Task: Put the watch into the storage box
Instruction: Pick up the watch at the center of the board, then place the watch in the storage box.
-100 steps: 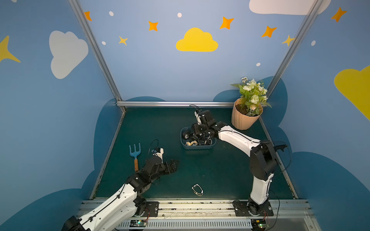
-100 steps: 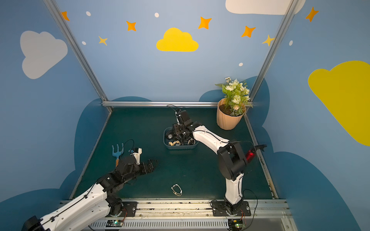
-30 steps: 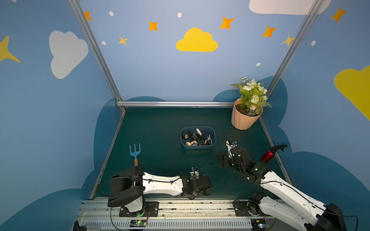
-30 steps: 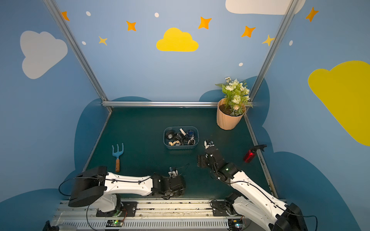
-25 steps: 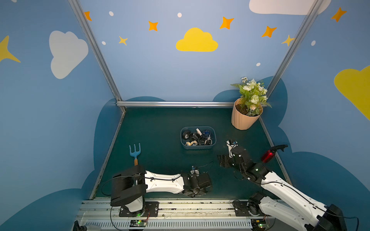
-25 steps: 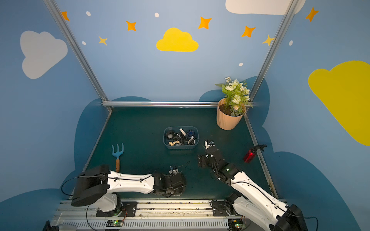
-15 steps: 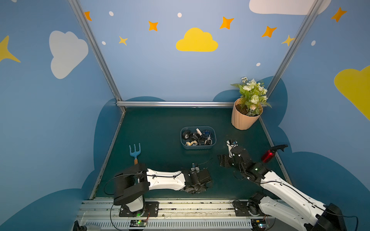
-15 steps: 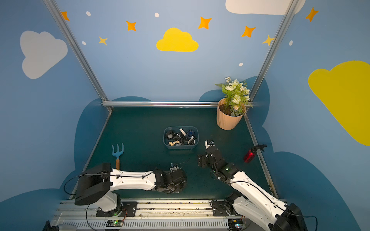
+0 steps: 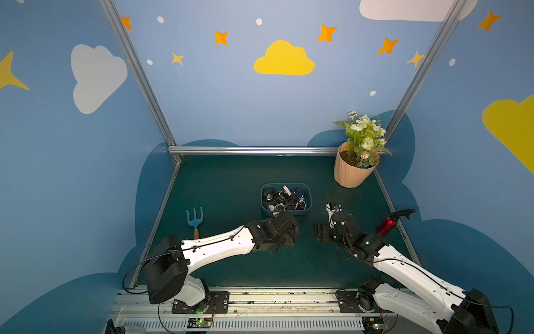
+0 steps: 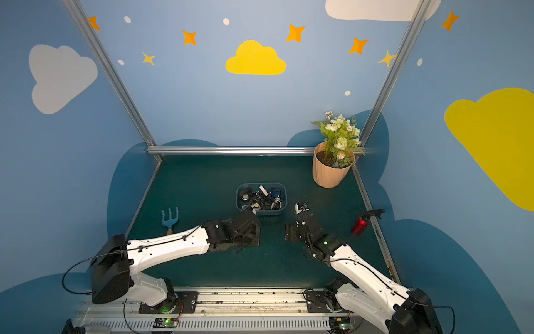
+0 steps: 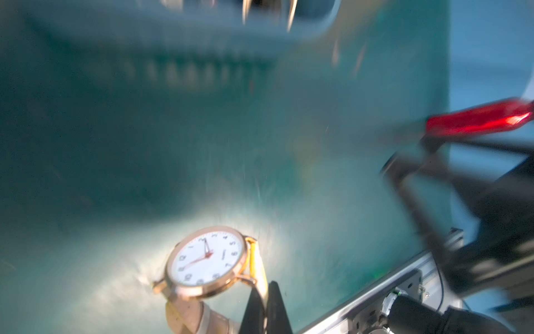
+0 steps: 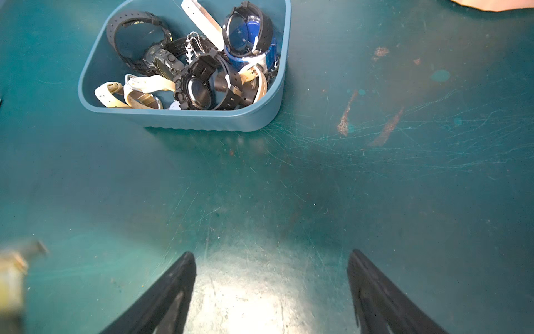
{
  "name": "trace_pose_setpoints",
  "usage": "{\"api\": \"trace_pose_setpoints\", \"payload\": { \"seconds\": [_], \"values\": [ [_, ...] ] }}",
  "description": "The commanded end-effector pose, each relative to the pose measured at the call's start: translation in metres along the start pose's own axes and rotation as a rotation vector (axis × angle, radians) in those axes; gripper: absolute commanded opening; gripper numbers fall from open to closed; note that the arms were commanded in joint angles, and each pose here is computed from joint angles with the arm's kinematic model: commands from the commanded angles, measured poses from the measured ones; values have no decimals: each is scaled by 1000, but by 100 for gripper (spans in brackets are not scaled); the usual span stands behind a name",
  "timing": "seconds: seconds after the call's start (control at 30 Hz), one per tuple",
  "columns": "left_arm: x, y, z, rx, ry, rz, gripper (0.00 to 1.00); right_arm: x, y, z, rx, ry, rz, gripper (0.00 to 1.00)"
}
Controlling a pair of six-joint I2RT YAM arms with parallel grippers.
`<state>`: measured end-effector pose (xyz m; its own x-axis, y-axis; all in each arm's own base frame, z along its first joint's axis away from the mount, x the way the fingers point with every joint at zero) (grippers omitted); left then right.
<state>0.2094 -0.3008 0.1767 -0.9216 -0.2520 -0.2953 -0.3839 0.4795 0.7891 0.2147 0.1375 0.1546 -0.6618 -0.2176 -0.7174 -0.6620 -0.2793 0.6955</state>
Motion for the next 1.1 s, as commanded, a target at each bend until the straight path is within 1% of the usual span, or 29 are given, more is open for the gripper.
{"api": "trace_pose_setpoints", "payload": {
  "seconds": [0.0, 0.07, 0.2, 0.37, 0.5, 0.67, 0.77, 0.87, 0.93, 1.0, 1.07],
  "values": [
    [-38, 13, 3, -29, -131, -50, 4, -13, 2, 0, 2, -27, -33, 84],
    [-62, 12, 1, -8, -139, -65, 4, -14, 1, 1, -1, -28, -32, 84],
    [-104, 0, -5, 15, -159, -55, 4, -17, -1, 1, 10, -43, -23, 84],
    [-139, -34, -12, -25, -196, -19, 4, -20, -3, 0, 27, -47, -14, 84],
    [-156, -61, -12, -59, -189, 17, 4, -23, -4, -1, 37, -46, -7, 84],
    [-166, -89, -3, -103, -179, 40, 4, -25, -4, -2, 40, -50, -9, 84],
    [-170, -99, 5, -124, -145, 48, 4, -26, -5, -3, 42, -54, -8, 84],
    [-175, -101, 8, -120, -120, 53, 5, -24, -6, -4, 43, -54, 7, 84],
    [-176, -103, 9, -117, -117, 51, 8, -26, -6, -4, 42, -56, -4, 84],
    [-177, -102, 8, -118, -112, 53, 13, -28, -8, -4, 39, -59, -8, 84],
    [-179, -99, 8, -122, -100, 50, 27, -25, -10, -5, 40, -56, 7, 84]
  ]
}}
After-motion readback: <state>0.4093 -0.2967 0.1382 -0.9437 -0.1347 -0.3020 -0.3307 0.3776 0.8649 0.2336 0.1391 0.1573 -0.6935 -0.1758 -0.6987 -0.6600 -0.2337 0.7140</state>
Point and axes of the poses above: each gripper's point midway between its finger pads, its own y axis back along the fingers, its own z axis along the line the jaws close on, x = y × z, the point moved 5 cm from there along y, back along the fingers, and after that the axes turned 11 degrees about y, right-handed, at the moved point
